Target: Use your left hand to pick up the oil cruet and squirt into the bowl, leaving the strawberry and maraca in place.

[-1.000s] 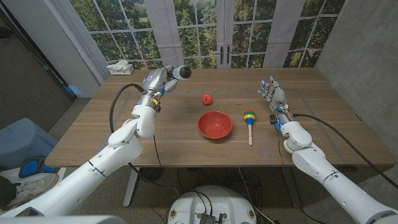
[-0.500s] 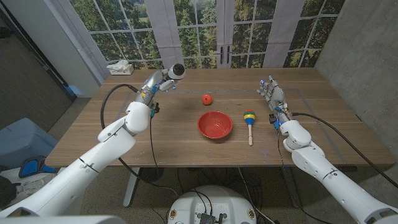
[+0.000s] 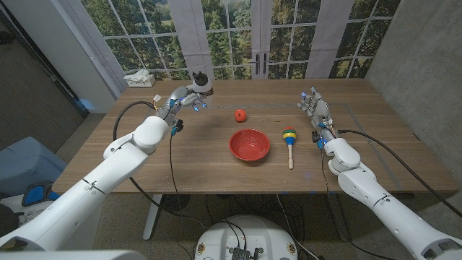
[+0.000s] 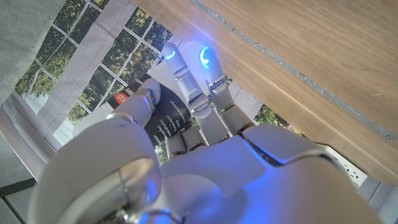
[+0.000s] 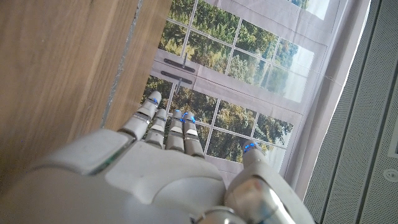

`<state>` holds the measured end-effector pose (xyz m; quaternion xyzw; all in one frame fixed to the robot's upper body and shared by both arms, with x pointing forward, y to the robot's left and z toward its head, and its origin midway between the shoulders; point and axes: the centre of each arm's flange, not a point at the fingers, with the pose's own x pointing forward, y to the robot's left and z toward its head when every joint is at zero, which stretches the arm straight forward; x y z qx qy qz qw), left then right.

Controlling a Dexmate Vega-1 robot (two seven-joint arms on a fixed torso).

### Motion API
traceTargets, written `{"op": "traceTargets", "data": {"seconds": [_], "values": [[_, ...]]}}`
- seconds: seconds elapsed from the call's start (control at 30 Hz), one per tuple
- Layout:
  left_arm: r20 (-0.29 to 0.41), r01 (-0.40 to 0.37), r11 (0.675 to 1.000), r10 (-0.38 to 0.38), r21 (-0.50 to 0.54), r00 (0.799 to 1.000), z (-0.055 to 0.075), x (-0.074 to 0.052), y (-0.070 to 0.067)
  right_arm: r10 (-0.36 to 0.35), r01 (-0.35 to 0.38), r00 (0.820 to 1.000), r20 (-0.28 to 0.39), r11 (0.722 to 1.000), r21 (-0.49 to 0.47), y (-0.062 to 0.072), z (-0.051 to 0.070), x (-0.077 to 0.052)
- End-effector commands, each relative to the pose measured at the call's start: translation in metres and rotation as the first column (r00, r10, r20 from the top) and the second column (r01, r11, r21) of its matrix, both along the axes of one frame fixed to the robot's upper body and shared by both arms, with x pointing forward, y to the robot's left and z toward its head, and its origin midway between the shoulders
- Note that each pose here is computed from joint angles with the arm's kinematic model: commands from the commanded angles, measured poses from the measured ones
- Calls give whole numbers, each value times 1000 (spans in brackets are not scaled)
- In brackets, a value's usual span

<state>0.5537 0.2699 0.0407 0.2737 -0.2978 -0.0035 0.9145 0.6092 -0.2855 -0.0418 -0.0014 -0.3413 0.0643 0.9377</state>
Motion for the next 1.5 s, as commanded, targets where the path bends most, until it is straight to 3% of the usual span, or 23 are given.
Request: {"op": "traceTargets", "data": {"seconds": [0.03, 0.2, 0.43, 0.63, 1.5], "values": [[-104, 92, 989, -104, -117, 989, -5, 16, 14, 2, -2, 1000, -2, 1000, -14, 3, 3, 0], [-162, 114, 978, -143, -177, 976, -8, 25, 19, 1, -1, 1000, -3, 1000, -21, 4, 4, -2], [-250, 23, 985, -66, -171, 966, -9, 28, 25, 6, -6, 1000, -3, 1000, -28, 6, 5, -4], [-297, 1, 987, -50, -164, 954, -12, 36, 28, 8, -9, 1000, -6, 1000, -30, 6, 4, -4], [-319, 40, 993, -75, -115, 945, -29, 78, 29, 5, -5, 1000, -8, 999, -37, 6, 5, -5]]}}
